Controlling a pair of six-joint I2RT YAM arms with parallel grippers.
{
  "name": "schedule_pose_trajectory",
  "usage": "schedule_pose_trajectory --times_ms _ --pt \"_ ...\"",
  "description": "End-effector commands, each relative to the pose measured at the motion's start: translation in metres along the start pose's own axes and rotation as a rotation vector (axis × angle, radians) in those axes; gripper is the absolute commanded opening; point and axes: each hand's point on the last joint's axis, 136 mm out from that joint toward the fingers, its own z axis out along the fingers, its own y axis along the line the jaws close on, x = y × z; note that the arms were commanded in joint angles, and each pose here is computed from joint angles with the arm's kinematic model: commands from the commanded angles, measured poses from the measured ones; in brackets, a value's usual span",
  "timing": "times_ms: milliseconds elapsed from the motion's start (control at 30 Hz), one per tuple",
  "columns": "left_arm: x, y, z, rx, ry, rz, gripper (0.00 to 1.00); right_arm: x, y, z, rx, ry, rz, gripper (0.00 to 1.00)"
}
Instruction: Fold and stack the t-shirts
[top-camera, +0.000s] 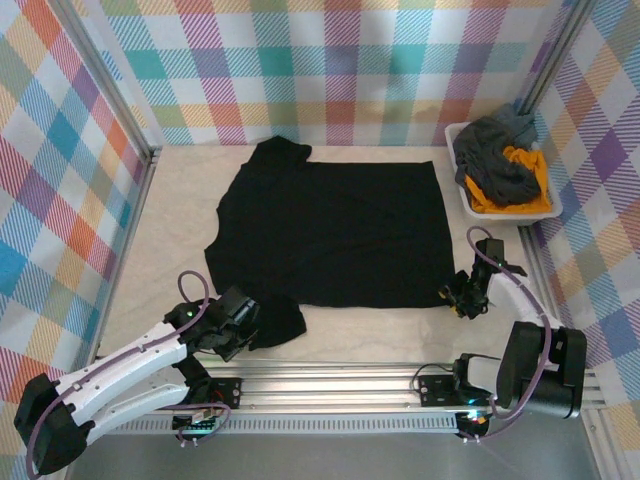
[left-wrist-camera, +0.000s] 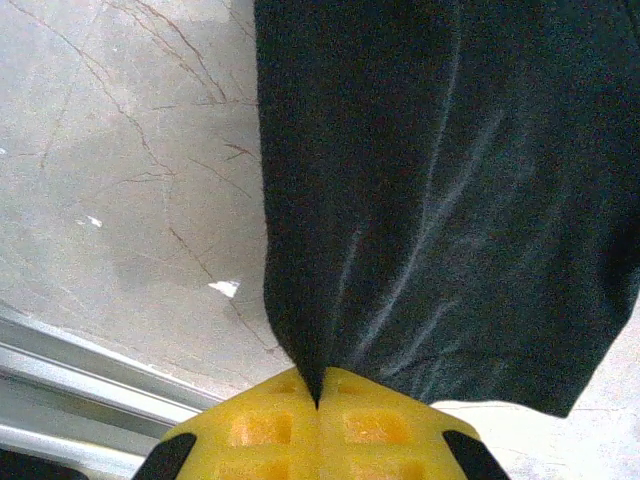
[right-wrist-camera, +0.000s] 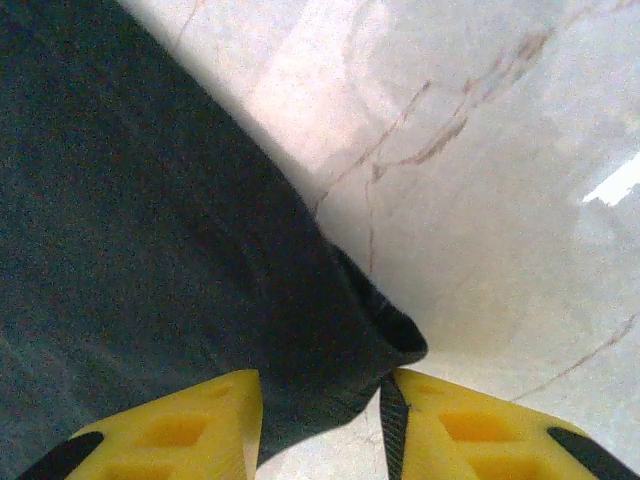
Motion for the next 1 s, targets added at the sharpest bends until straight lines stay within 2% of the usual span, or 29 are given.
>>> schedule_pose_trajectory --times_ms 0,167,233,367,533,700,833,900,967 --pt "0.001 0.008 -0.002 -0.023 -0.006 0.013 0.0 -0.013 0.005 -0.002 -0.006 -0.023 -0.01 0.34" --pt "0.001 0.007 -0.005 -0.012 -0.005 0.018 0.0 -0.011 -0.002 0.01 0.008 -0.012 0.018 0.29" --pt "0.0 0.006 -0.006 -0.007 -0.007 0.017 0.0 -0.014 -0.001 0.015 0.0 -0.015 0.018 0.22" --pt "0.002 0.005 -0.008 0.004 0.0 0.022 0.0 -0.02 0.013 0.005 -0.063 -0.053 -0.008 0.0" --pt "0.008 0.004 -0.005 0.018 0.035 0.058 0.0 -0.013 0.013 -0.021 -0.081 -0.085 -0.036 0.0" --pt "0.009 0.009 -0.01 0.002 0.042 0.075 0.0 0.014 -0.001 -0.03 -0.072 -0.035 -0.028 0.0" --pt "0.007 0.016 -0.029 0.001 0.027 0.072 0.0 0.042 -0.007 -0.034 -0.066 0.022 -0.02 0.0" --pt "0.003 0.021 -0.042 -0.003 0.004 0.074 0.0 0.057 -0.003 -0.039 -0.084 0.069 0.046 0.0" --pt "-0.001 0.02 -0.052 0.011 -0.019 0.078 0.0 0.059 0.001 -0.044 -0.103 0.038 0.087 0.0"
